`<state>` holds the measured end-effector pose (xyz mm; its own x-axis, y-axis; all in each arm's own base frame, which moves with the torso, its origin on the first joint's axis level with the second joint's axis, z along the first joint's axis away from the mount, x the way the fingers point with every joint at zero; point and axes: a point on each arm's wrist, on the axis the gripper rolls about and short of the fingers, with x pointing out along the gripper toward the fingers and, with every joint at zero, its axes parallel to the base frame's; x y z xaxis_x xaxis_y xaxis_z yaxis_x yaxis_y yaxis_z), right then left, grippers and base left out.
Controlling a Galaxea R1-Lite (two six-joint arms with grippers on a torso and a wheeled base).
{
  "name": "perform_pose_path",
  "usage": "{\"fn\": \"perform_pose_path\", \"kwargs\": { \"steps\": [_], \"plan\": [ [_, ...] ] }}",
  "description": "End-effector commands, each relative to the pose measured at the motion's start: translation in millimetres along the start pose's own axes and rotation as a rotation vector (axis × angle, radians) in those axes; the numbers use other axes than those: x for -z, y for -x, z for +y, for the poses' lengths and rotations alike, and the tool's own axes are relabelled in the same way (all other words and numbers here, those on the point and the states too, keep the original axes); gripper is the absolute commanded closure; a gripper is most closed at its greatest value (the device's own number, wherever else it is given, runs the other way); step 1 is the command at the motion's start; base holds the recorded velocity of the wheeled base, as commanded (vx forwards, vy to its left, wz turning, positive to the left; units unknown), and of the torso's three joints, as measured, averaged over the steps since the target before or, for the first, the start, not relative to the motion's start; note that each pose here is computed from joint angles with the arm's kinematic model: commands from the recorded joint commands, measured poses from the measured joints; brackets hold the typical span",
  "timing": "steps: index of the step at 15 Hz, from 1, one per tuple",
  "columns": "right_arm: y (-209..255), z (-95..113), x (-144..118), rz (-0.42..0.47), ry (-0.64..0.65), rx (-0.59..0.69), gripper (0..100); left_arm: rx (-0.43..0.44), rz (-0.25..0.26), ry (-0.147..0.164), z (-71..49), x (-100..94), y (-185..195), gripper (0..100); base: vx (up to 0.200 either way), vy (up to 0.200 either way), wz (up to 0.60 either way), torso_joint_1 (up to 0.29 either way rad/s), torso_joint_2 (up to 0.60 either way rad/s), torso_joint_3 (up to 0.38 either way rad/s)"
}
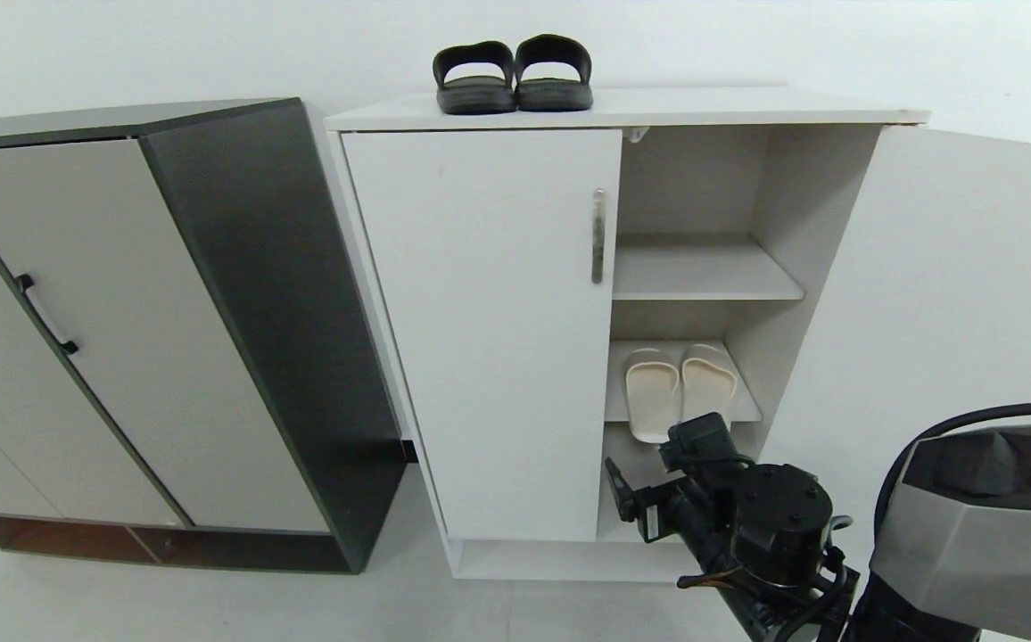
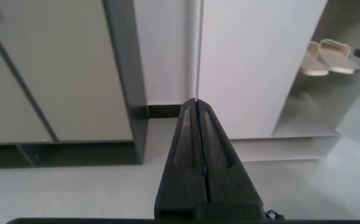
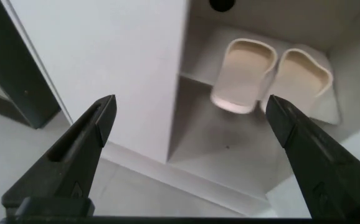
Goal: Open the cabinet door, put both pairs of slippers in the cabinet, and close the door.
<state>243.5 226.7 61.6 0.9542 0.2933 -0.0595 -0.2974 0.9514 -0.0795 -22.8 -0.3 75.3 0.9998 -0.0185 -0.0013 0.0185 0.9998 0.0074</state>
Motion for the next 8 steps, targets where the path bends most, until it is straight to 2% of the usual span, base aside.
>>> {"fn": "perform_pose_path", "kwargs": {
  "steps": [1,5,8],
  "plan": [
    [-1.6,0.9,4.0,0.01,0.006,0.001,0,0.0,0.0,0.001,0.0,0.0,0.0,100,0.0,0.2,0.0,0.002,0.01,0.002],
    [-2.0,1.8,5.8,0.014,0.011,-0.002,0,0.001,0.0,0.004,0.0,0.0,0.0,100,0.0,0.2,0.0,0.002,0.0,0.004],
    [-2.3,1.9,5.5,0.012,0.01,-0.002,0,0.0,0.0,0.004,0.0,0.0,0.0,100,0.0,0.0,0.0,0.0,0.0,0.0]
  ]
}}
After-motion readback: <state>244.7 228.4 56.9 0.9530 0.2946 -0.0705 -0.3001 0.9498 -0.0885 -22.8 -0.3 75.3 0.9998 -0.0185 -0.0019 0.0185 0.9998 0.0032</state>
